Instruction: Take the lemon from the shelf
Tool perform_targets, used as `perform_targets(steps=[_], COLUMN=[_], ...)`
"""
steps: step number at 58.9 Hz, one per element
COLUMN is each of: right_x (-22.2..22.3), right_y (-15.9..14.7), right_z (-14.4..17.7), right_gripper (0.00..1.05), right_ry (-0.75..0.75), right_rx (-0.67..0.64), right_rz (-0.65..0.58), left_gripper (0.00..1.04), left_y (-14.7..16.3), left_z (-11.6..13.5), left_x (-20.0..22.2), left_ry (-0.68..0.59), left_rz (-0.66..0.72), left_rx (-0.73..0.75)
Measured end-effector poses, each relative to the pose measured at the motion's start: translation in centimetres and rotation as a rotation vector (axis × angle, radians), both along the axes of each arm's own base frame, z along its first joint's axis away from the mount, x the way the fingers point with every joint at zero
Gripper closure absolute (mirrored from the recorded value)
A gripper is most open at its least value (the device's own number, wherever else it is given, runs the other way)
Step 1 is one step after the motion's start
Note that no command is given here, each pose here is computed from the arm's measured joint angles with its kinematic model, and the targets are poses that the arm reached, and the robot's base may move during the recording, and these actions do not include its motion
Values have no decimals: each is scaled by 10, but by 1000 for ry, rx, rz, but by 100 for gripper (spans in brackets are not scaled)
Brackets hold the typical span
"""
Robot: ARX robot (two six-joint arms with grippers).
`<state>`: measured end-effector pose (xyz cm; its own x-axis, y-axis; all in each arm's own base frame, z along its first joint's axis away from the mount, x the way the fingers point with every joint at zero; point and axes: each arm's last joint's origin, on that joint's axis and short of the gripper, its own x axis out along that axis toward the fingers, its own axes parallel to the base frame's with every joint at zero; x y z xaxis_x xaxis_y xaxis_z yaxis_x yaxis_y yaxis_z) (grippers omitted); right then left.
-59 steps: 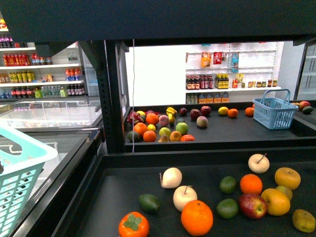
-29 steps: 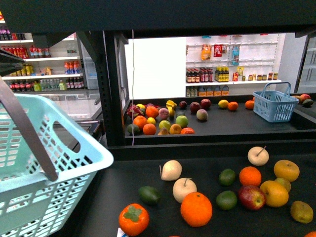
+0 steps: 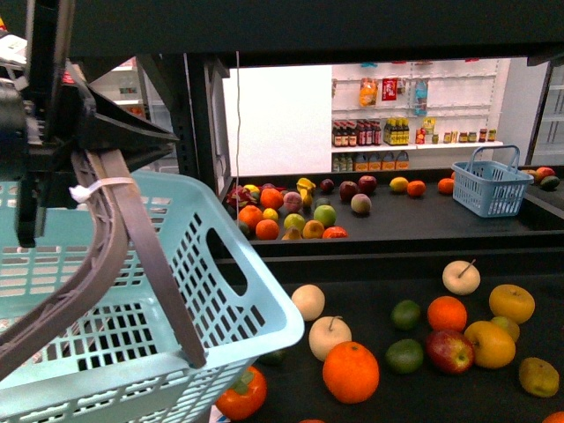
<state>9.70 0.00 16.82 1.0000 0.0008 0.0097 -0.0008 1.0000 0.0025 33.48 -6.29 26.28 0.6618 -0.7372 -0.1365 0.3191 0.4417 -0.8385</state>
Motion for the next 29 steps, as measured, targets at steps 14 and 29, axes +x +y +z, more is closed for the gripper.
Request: perform_targets(steps=[14, 29], right_x=[0, 0], right_y=[0, 0], right_z=[0, 0], right_gripper=[7, 7], right_ry=[0, 0], right_rx=[0, 0], right_rz=[0, 0], left_gripper=[98, 98], left_y=[-32, -57], left_z=[-5, -17], left_x=[18, 40], left_ry=[-40, -37], left_rz=[-108, -165], left_rx=[31, 44])
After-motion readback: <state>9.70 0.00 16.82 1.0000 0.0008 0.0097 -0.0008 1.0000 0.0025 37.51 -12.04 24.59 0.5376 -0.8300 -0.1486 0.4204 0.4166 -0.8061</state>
